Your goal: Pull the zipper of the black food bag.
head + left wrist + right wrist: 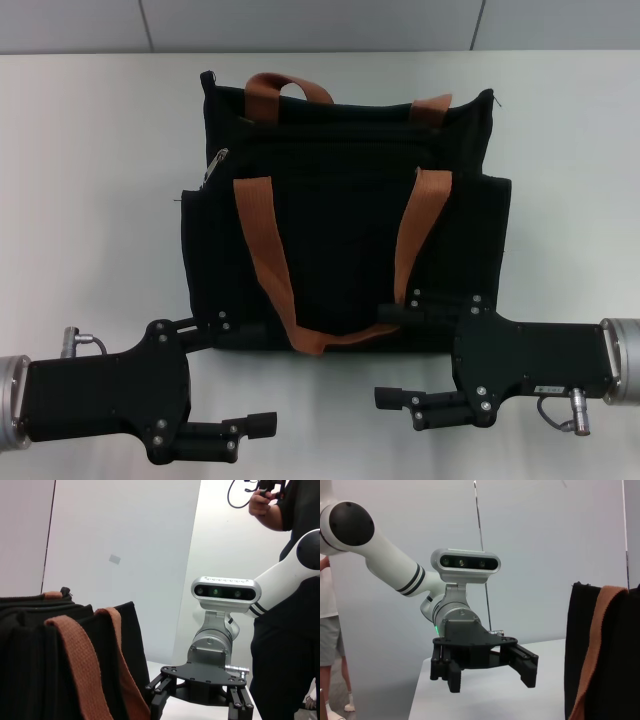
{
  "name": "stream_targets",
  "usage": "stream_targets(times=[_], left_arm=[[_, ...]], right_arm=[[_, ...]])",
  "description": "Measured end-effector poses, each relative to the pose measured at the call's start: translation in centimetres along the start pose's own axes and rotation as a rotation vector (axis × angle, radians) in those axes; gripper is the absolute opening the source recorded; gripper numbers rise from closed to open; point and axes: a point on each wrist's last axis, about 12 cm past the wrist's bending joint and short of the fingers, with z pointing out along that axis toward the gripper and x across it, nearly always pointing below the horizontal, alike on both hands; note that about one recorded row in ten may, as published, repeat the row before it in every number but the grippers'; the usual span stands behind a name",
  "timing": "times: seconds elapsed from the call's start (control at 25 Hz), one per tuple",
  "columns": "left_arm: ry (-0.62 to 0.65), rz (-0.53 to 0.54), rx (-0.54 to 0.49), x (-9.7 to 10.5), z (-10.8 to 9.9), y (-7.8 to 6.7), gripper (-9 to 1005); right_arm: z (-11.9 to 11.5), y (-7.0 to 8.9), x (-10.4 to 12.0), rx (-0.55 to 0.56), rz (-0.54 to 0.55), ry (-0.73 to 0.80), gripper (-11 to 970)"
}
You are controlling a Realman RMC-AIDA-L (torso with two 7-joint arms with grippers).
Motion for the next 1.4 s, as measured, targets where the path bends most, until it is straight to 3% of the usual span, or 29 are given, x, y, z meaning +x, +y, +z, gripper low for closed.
stream_targets(times=[0.68,0.88,1.2,1.4], left_arm=[[-0.007,0.002,0.000,-0.1,-0.1,0.0,817],[-0.115,0.058,-0.023,-1.3,-0.6,0.0,813],[-0.367,0.194,-0.267,-3.6,-3.0,0.9,806],[-0.316,0.228,-0.397,-4.6,-5.5,3.0,801]], right_arm=[[0.0,0.0,0.0,-0.001,-0.001,-0.001,815],[0.0,0.1,0.0,0.000,0.000,-0.001,815],[-0.1,0.1,0.1,0.002,-0.004,-0.001,814],[-0.1,0.2,0.1,0.005,-0.005,-0.001,814]])
